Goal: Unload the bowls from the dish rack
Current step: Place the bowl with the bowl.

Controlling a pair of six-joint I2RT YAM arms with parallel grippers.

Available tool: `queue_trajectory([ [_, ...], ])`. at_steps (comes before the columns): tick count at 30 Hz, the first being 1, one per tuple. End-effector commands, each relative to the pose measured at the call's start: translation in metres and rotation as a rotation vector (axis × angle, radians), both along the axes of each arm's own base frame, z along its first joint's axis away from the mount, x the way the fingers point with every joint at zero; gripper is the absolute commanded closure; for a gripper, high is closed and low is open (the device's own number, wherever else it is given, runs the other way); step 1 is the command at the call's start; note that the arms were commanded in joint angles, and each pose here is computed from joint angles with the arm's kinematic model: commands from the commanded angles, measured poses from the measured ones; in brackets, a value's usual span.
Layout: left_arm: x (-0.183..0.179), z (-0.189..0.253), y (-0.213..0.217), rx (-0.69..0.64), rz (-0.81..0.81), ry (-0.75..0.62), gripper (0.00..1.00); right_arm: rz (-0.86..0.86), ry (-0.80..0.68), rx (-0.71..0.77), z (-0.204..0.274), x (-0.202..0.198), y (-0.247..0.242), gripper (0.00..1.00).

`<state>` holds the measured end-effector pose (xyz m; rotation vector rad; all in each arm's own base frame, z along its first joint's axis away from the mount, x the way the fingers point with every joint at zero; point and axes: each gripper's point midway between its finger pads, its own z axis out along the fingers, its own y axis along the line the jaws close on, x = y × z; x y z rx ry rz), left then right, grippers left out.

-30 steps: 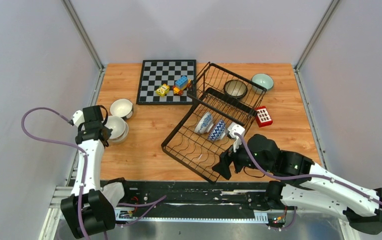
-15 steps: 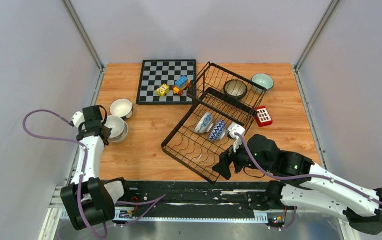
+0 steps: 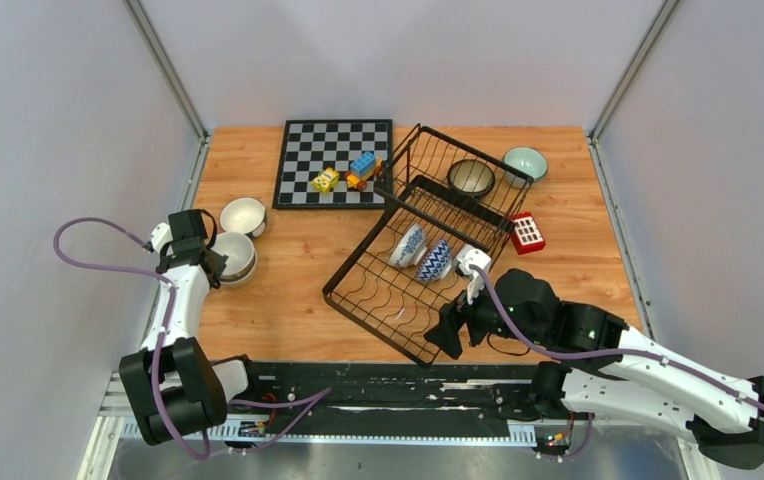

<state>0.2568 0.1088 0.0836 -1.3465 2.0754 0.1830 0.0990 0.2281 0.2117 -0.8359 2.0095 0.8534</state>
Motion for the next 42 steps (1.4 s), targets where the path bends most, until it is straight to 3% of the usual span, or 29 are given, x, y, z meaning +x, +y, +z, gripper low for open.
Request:
queue_trajectory([
  [1, 0.017, 0.013, 0.006, 0.013, 0.007, -0.082, 0.9, -0.022, 0.003, -0.002, -0.002, 0.002, -0.002, 0.11],
  [13, 0.012, 0.009, 0.004, 0.012, -0.006, -0.055, 0.75, -0.021, 0.003, -0.008, -0.002, 0.002, -0.003, 0.11],
  [25, 0.001, 0.037, 0.01, 0.075, -0.014, -0.061, 0.53, -0.015, -0.009, -0.014, 0.0, 0.003, -0.004, 0.11],
  [32, -0.011, 0.048, 0.018, 0.136, 0.0, -0.025, 0.55, -0.013, -0.01, -0.016, -0.001, 0.001, -0.006, 0.11],
  [42, -0.007, 0.034, 0.015, 0.114, -0.023, -0.018, 0.53, -0.047, -0.028, -0.02, -0.003, 0.006, -0.012, 0.11],
])
